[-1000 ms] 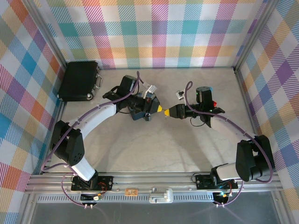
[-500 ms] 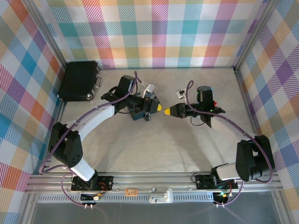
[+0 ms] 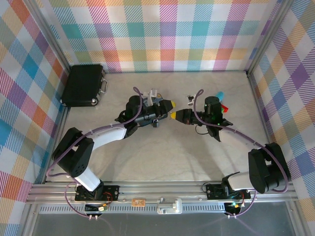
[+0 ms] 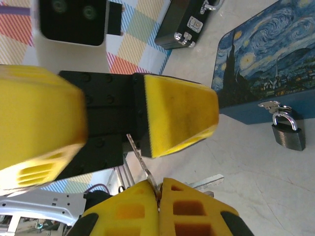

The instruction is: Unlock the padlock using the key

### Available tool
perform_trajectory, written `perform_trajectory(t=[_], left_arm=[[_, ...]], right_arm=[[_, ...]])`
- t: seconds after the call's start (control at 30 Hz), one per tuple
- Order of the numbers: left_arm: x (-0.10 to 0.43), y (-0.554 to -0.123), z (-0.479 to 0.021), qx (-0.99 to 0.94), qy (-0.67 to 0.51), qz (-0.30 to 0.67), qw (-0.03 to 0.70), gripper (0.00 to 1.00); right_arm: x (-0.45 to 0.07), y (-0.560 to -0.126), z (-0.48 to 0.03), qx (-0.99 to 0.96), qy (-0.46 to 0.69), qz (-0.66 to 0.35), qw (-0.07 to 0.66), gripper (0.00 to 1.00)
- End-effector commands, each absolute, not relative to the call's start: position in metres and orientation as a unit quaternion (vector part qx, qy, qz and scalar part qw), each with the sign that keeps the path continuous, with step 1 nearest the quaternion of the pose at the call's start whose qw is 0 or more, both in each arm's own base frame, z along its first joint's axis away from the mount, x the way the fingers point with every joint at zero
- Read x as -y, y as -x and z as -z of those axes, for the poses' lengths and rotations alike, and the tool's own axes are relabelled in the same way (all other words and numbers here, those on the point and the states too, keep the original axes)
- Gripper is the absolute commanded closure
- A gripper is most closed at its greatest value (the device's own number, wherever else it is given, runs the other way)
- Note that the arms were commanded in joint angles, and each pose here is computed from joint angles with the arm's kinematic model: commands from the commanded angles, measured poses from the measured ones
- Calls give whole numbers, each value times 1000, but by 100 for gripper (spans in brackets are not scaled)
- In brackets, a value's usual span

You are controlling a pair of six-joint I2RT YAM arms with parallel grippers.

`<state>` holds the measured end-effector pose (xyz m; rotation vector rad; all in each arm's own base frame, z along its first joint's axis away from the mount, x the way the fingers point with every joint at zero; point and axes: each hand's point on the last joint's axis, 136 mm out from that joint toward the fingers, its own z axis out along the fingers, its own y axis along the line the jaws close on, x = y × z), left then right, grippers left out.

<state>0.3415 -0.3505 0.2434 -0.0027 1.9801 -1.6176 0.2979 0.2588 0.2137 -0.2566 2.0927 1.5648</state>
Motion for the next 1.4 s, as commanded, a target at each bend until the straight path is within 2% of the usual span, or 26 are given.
perform_trajectory(t=[0.0, 0.23, 0.4, 0.67, 0.77, 0.83, 0.9, 1.07, 1.37], left_arm=[[353, -350, -275, -701, 18, 632, 330, 41], [353, -346, -270, -706, 24, 628, 327, 51], [353, -346, -267, -708, 28, 624, 328, 61], [359, -345, -268, -707, 22, 629, 323, 100], [358, -345, -269, -708, 17, 625, 327, 100], [358, -343, -271, -713, 2, 620, 329, 100], [359, -340, -274, -721, -25, 609, 329, 100], [362, -330, -277, -744, -98, 578, 320, 100], [365, -317, -282, -743, -139, 578, 306, 100]], right_arm=[[-256, -305, -226, -756, 74, -583, 290, 100], [-250, -309, -229, -752, 55, -577, 313, 100], [-250, -310, -230, -751, 50, -578, 314, 100], [-253, -308, -236, -744, 54, -588, 312, 100], [-255, -303, -239, -745, 79, -586, 309, 100], [-253, -299, -240, -756, 102, -566, 311, 77], [-248, -297, -241, -767, 122, -542, 319, 62], [-236, -295, -252, -761, 156, -539, 325, 60], [-243, -284, -261, -727, 193, -583, 306, 66]])
